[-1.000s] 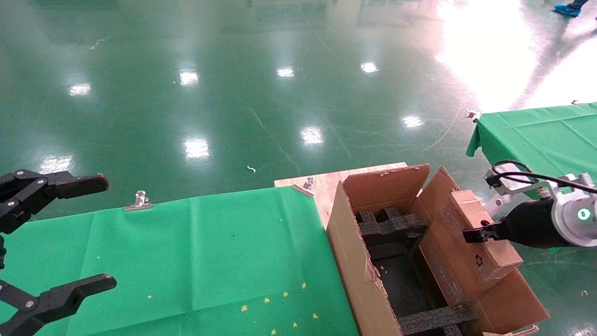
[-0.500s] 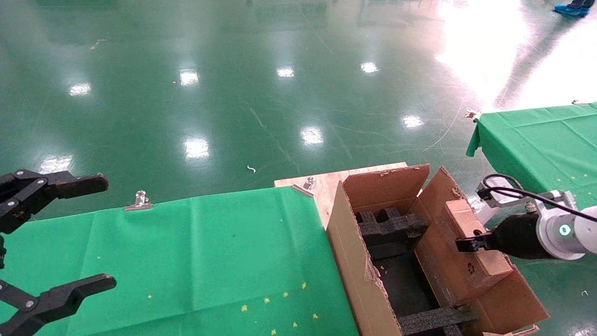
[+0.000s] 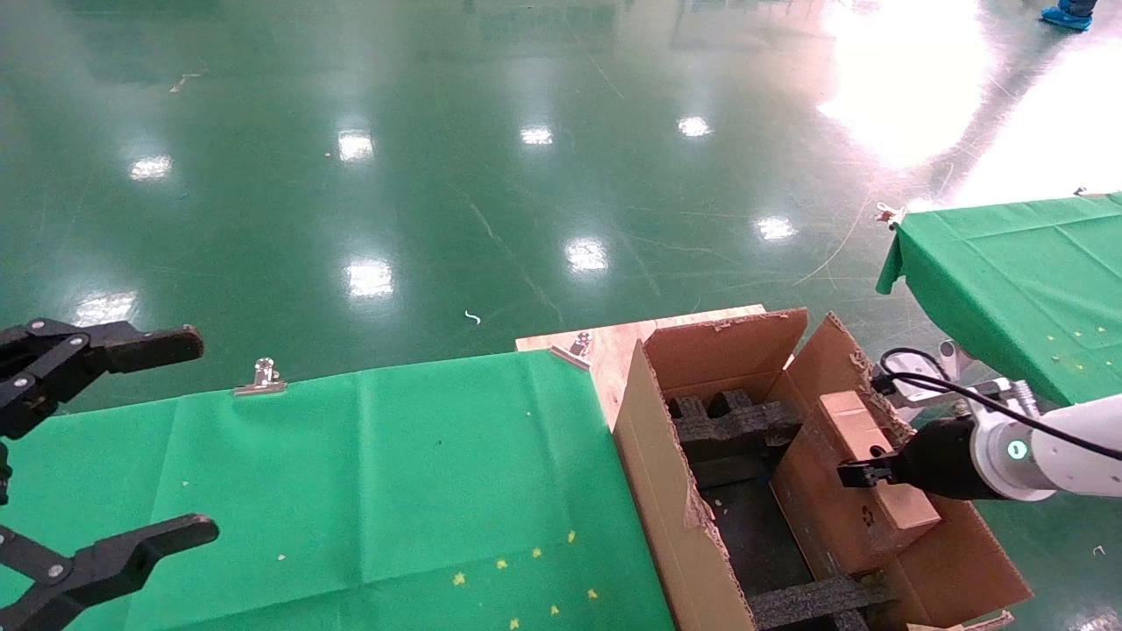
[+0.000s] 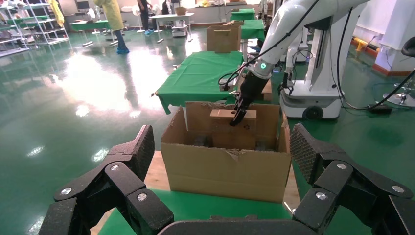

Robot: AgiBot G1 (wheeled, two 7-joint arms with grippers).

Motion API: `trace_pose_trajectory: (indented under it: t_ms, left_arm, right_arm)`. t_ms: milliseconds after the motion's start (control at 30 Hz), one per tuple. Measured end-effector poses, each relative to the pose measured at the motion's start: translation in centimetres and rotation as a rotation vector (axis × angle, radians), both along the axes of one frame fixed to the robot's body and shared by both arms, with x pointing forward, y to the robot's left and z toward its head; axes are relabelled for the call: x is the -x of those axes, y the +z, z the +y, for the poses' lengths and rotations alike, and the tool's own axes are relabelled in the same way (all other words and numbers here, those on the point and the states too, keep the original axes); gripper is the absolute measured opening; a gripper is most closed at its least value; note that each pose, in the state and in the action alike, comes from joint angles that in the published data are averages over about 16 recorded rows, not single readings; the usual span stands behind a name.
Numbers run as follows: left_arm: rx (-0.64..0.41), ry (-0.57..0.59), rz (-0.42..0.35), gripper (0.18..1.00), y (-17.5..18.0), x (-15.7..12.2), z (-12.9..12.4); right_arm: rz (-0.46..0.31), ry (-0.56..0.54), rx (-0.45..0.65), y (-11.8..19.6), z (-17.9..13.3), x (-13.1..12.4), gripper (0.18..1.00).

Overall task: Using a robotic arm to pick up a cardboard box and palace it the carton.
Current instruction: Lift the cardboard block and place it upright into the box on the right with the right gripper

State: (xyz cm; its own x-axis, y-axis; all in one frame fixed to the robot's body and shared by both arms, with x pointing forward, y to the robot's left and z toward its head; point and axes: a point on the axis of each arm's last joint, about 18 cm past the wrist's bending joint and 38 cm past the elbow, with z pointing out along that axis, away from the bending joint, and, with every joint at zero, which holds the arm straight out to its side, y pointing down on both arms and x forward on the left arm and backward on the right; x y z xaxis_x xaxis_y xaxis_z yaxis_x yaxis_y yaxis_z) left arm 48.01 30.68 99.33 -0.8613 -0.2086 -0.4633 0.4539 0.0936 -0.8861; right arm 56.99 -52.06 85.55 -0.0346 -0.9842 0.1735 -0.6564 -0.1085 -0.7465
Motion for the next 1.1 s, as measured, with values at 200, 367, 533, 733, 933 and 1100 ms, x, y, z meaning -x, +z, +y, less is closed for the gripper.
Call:
trace_pose_trajectory:
  t_ms: [200,367,533,733,933,1100]
  left_arm:
    - [0.0,0.0,0.0,1.001,0.0,0.0,0.0]
    - [0.0,0.0,0.0,1.001,0.0,0.0,0.0]
    - [0.0,0.0,0.0,1.001,0.0,0.0,0.0]
    - [0.0,0.0,0.0,1.001,0.0,0.0,0.0]
    - [0.0,0.0,0.0,1.001,0.0,0.0,0.0]
    - [0.0,0.0,0.0,1.001,0.0,0.0,0.0]
  right_arm:
    - [0.012,-0.006,0.003,-1.1,-0.2,-0.8,0.384]
    - [0.026,-0.009,0.004,-1.9,-0.3,-1.3,0.382]
    - [0.041,-0.01,0.004,-2.9,-0.4,-1.7,0.379]
    - [0.057,-0.009,0.009,-3.9,-0.4,-2.3,0.375]
    - [0.074,-0.006,0.017,-4.9,-0.3,-3.0,0.366]
    - [0.089,0.0,0.021,-5.6,-0.1,-3.4,0.354]
